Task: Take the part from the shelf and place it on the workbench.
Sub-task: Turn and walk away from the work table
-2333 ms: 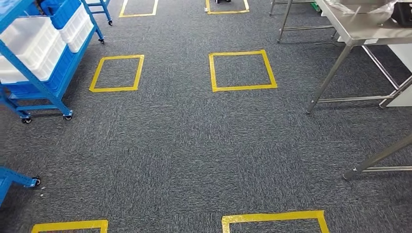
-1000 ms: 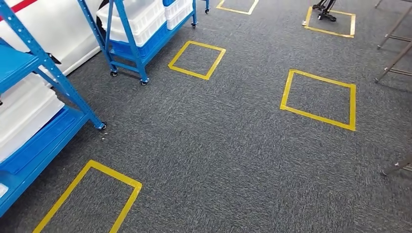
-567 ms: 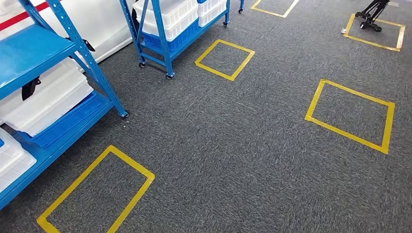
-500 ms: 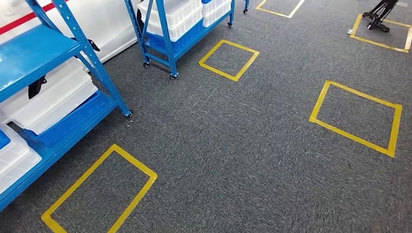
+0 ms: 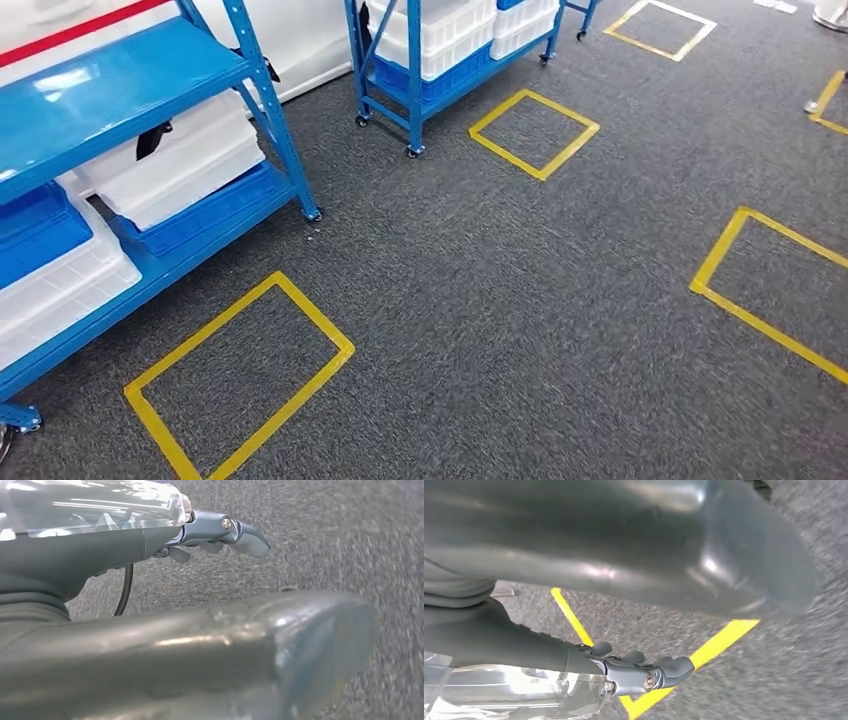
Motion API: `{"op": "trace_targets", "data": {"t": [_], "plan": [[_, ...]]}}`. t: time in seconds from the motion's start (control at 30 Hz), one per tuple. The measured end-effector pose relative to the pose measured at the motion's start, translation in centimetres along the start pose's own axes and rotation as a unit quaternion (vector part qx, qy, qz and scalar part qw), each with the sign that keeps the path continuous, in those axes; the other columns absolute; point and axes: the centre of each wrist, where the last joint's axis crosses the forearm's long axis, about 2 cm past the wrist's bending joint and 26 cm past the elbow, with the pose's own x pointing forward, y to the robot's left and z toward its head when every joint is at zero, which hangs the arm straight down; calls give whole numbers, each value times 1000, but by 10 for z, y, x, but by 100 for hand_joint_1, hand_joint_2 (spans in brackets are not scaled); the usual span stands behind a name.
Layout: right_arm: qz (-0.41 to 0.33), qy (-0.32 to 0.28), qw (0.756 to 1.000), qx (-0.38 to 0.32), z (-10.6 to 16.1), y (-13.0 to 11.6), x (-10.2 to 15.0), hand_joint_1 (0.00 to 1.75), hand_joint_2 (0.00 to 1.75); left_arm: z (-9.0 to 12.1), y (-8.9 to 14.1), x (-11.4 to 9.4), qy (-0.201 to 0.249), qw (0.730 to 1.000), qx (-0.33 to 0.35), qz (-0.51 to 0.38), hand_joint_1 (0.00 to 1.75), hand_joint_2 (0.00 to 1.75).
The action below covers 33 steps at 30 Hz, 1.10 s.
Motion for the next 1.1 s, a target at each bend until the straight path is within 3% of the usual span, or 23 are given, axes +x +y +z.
{"op": "trace_targets", "data": {"t": [1.1], "plan": [[-1, 1, 1000, 10, 2, 4, -1, 0, 0, 1, -1, -2, 9, 1000, 5, 12, 0, 0]]}}
